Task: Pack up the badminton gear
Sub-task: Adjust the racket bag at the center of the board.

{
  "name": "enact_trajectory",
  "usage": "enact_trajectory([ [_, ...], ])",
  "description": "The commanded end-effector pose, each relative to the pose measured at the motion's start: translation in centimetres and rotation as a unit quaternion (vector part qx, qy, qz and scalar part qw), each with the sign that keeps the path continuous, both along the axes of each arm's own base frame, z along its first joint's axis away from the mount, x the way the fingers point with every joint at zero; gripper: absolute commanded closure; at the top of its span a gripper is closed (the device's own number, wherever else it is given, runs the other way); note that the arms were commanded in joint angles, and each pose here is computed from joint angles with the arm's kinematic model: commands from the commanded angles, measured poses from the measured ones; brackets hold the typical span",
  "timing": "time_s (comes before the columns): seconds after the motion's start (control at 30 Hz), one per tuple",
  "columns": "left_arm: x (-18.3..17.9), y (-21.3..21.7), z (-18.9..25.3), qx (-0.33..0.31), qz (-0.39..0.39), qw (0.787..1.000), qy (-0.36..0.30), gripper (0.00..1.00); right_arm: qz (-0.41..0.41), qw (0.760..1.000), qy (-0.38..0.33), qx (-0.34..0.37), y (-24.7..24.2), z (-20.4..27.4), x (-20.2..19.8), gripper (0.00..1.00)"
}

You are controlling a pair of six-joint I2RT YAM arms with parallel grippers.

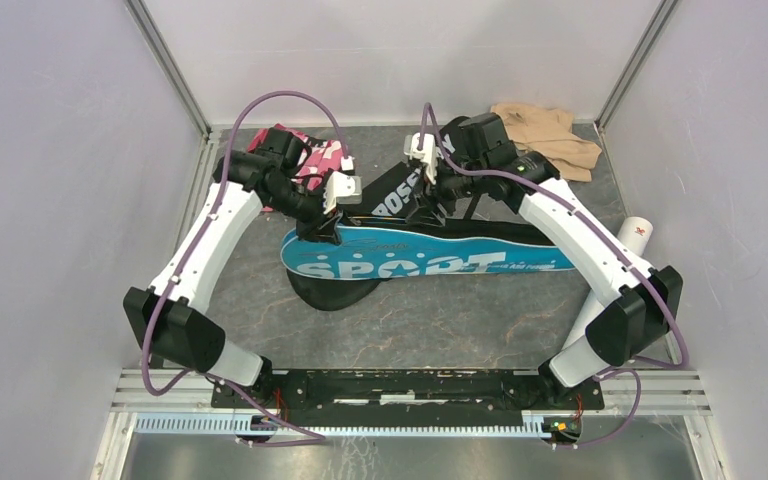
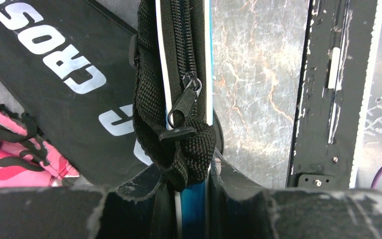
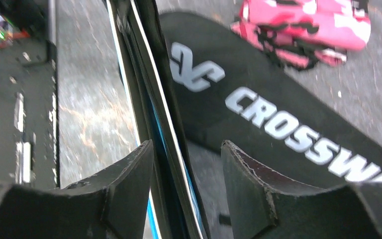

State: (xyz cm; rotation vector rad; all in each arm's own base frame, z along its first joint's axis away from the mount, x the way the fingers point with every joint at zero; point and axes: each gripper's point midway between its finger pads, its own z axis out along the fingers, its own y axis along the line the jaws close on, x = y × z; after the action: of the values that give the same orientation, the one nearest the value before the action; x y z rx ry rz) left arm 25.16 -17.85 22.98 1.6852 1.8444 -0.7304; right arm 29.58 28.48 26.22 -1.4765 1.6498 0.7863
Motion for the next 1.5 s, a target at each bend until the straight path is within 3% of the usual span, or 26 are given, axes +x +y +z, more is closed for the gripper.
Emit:
enact_trajectory([
  [0.0,-0.3,-2.1,2.7,-0.081,0.009,0.997,-0.016,0.98,0.039,0.994,0.011,0.103,4.2,3.7,-1.0,0.43],
  [0.17,-0.3,-2.3,2.0,-0.089,0.011,0.996,-0.017,0.98,0.065,0.988,0.029,0.136,6.9,4.2,-2.3,0.46],
  [0.43,-0.2,-2.7,2.1,-0.101,0.005,0.995,-0.02,0.98,0.091,0.987,0.048,0.121,9.8,2.5,-3.8,0.48],
  [0.7,-0.1,-2.6,1.7,-0.096,0.005,0.995,-0.02,0.98,0.069,0.993,0.001,0.097,9.2,2.8,-2.8,0.5],
  [0.87,-0.3,-2.7,1.9,-0.101,0.001,0.995,-0.02,0.98,0.057,0.996,-0.017,0.068,6.2,2.5,-1.3,0.34],
  [1.03,0.1,-2.8,2.3,-0.104,0.004,0.994,-0.026,0.98,0.058,0.998,-0.034,-0.011,1.8,-0.4,-1.7,0.09],
  [1.47,0.2,-2.9,2.5,-0.104,0.004,0.994,-0.025,0.98,0.001,0.981,-0.078,-0.176,-5.2,-7.6,-0.9,0.04],
])
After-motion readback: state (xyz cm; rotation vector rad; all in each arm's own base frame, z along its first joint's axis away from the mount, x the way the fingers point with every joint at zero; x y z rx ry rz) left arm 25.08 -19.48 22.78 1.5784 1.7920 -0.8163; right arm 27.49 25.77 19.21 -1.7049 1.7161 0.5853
